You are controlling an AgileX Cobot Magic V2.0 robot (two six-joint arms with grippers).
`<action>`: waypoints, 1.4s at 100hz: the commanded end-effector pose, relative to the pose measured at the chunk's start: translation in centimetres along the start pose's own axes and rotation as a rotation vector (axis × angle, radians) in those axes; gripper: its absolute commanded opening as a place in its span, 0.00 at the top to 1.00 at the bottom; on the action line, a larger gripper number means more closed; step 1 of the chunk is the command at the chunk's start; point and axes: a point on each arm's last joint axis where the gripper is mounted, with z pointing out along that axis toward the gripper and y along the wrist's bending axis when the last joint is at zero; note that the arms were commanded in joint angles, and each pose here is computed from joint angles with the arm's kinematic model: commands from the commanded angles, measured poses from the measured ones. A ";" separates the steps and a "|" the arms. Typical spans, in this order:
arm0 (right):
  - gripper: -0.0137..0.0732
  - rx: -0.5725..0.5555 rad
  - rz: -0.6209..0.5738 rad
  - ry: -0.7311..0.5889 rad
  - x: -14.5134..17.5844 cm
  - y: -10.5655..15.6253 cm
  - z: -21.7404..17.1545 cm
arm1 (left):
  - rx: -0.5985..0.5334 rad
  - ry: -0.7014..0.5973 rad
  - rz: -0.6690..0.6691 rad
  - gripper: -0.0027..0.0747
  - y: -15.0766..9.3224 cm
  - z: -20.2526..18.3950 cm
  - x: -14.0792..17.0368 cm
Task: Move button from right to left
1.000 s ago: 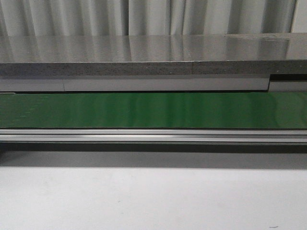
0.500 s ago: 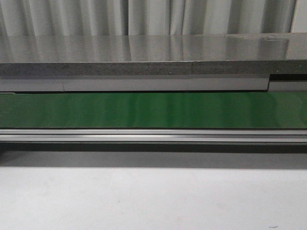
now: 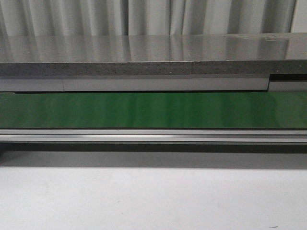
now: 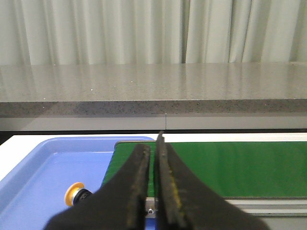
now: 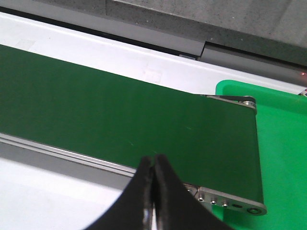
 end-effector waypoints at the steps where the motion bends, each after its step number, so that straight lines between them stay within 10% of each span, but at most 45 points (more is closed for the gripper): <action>1: 0.92 0.035 0.007 -0.084 -1.4 -0.4 -0.4 | -0.006 -0.074 -0.020 0.96 0.0 -0.2 0.4; 78: 0.92 0.116 0.026 -0.289 -1.6 -0.1 -4.4 | -0.006 -0.074 -0.020 0.96 0.0 -0.2 0.4; 140: 0.92 0.116 0.109 -0.451 7.0 1.0 -4.8 | -0.006 -0.074 -0.020 0.96 0.0 -0.2 0.4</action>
